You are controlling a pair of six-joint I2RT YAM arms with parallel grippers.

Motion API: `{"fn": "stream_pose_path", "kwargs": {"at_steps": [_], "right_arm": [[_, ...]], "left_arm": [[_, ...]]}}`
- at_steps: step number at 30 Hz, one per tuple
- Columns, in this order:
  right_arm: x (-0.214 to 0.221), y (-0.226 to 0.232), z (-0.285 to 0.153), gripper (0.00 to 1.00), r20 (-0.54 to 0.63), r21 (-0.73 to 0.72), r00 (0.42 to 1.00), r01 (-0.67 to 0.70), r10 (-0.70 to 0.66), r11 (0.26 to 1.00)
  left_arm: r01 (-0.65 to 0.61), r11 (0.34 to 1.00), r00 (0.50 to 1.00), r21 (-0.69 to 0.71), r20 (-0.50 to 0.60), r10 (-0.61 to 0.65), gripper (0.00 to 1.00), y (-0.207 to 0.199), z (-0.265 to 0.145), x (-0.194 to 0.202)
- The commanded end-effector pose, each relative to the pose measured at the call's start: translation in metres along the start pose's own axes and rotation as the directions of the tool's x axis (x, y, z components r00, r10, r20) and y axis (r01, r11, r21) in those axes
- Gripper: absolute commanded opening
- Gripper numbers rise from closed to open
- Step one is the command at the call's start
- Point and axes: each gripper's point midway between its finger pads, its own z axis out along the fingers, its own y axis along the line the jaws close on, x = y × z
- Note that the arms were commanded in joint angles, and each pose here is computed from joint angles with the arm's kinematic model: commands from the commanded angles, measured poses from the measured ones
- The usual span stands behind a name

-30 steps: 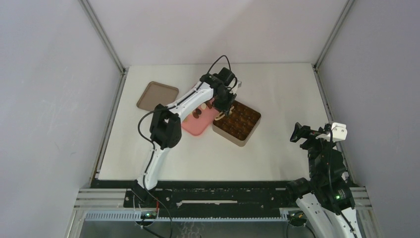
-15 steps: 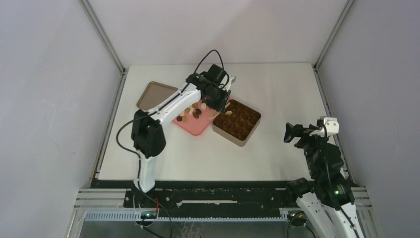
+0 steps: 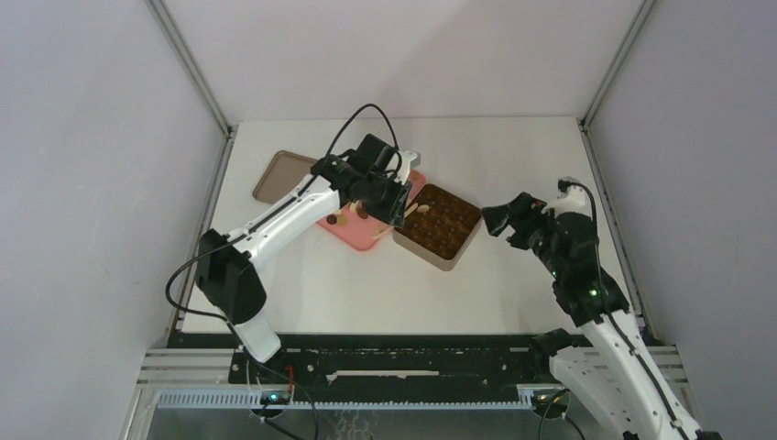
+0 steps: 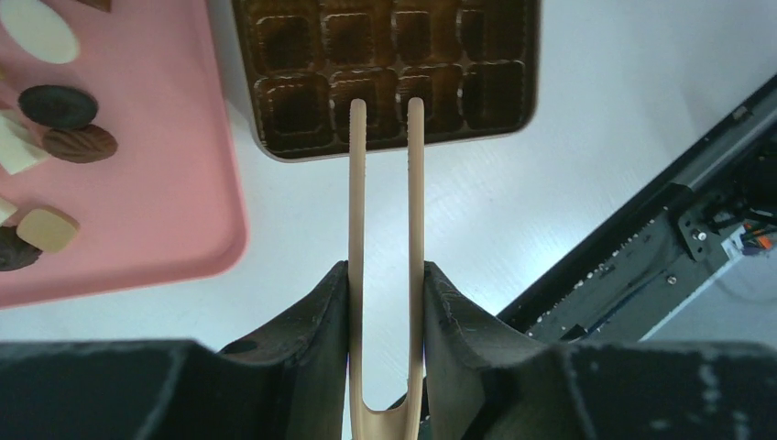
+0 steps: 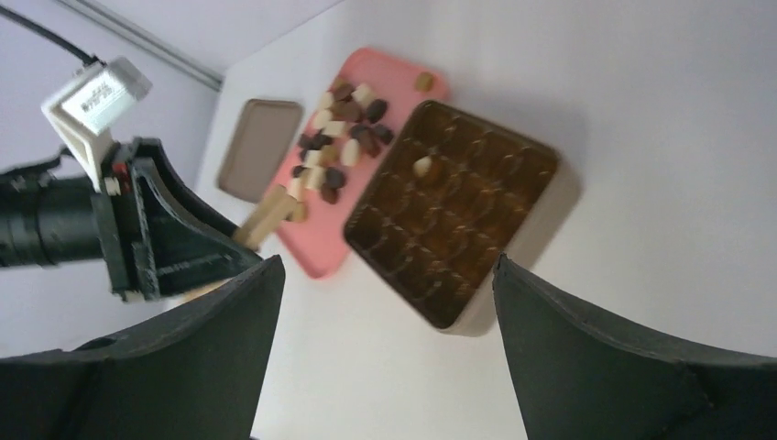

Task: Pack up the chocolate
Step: Adjust the clamp.

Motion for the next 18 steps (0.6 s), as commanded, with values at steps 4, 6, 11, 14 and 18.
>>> {"fn": "stream_pose_path", "kwargs": {"at_steps": [4, 6, 11, 14, 18], "right_arm": [[-0.006, 0.059, 0.03, 0.91, -0.073, -0.203, 0.937, -0.349, 0.342, 0.915], [-0.002, 0.067, 0.038, 0.91, -0.103, -0.217, 0.919, -0.394, 0.38, 0.893], [0.007, 0.087, 0.051, 0.91, -0.158, -0.245, 0.885, -0.464, 0.437, 0.851], [0.014, 0.093, 0.057, 0.89, -0.186, -0.242, 0.872, -0.487, 0.453, 0.839], [0.025, 0.101, 0.064, 0.85, -0.224, -0.235, 0.857, -0.509, 0.464, 0.828]], "left_arm": [[-0.063, 0.993, 0.99, 0.1, 0.134, 0.05, 0.36, -0.043, -0.03, -0.011], [-0.079, 0.991, 0.988, 0.112, 0.142, 0.063, 0.36, -0.05, -0.033, -0.011], [-0.115, 0.985, 0.983, 0.132, 0.157, 0.094, 0.36, -0.066, -0.037, -0.012], [-0.131, 0.981, 0.979, 0.144, 0.172, 0.106, 0.36, -0.073, -0.04, -0.014], [-0.146, 0.977, 0.976, 0.154, 0.186, 0.117, 0.37, -0.08, -0.044, -0.015]]}}
